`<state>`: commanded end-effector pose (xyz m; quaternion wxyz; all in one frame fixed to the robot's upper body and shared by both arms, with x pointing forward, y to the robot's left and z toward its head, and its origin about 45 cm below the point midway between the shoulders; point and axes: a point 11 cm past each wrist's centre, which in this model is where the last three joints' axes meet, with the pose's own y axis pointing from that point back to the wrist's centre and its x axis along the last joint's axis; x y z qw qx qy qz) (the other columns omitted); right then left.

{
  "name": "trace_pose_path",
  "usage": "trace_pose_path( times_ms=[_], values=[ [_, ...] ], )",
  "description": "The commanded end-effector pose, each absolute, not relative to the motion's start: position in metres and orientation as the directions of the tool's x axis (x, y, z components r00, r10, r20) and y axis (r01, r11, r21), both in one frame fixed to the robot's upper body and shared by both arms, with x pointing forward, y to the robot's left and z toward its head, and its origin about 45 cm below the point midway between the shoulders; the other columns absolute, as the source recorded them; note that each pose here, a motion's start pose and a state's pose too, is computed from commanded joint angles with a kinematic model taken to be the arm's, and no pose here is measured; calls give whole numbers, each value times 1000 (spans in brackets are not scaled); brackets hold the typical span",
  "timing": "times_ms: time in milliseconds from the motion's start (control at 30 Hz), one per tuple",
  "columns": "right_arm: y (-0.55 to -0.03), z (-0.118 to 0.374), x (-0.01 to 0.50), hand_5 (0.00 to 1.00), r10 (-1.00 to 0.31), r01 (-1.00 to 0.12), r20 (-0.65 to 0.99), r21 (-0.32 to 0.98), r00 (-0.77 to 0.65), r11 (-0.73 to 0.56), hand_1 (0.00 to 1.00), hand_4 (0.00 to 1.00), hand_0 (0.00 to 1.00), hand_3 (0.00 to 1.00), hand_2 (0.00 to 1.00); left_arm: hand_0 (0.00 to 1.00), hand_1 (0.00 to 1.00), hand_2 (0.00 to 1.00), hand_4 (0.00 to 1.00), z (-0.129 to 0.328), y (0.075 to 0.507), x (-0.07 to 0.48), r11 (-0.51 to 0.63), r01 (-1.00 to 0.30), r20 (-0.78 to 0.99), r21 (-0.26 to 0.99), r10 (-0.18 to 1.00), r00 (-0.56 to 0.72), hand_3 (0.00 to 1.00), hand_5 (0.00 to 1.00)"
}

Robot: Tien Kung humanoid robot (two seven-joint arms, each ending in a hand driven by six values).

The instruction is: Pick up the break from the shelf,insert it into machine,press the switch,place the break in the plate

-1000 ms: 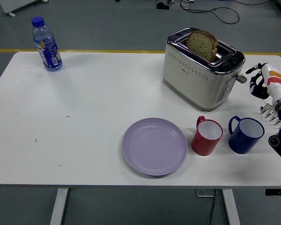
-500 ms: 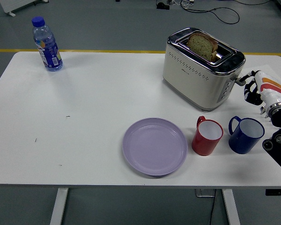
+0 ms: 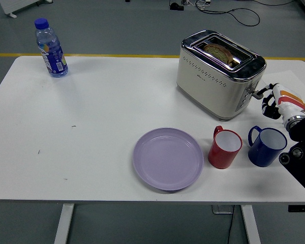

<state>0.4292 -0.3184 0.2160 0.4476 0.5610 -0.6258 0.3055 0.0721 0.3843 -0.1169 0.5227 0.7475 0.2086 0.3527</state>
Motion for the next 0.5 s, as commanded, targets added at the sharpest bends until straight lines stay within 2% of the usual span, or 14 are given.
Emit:
trace_pose_path(
  times_ms=[333, 500],
  values=[
    [-327, 231, 430, 2, -435, -975, 900, 74, -25, 208, 297, 414, 251, 599, 400, 606, 467, 467, 291, -117, 385, 71, -367, -53, 306, 929, 679, 667, 546, 922],
    [-337, 253, 431, 2, -429, -967, 897, 10, -103, 253, 298, 409, 257, 603, 403, 606, 467, 468, 291, -117, 385, 69, -367, -48, 303, 929, 678, 670, 545, 922]
  ],
)
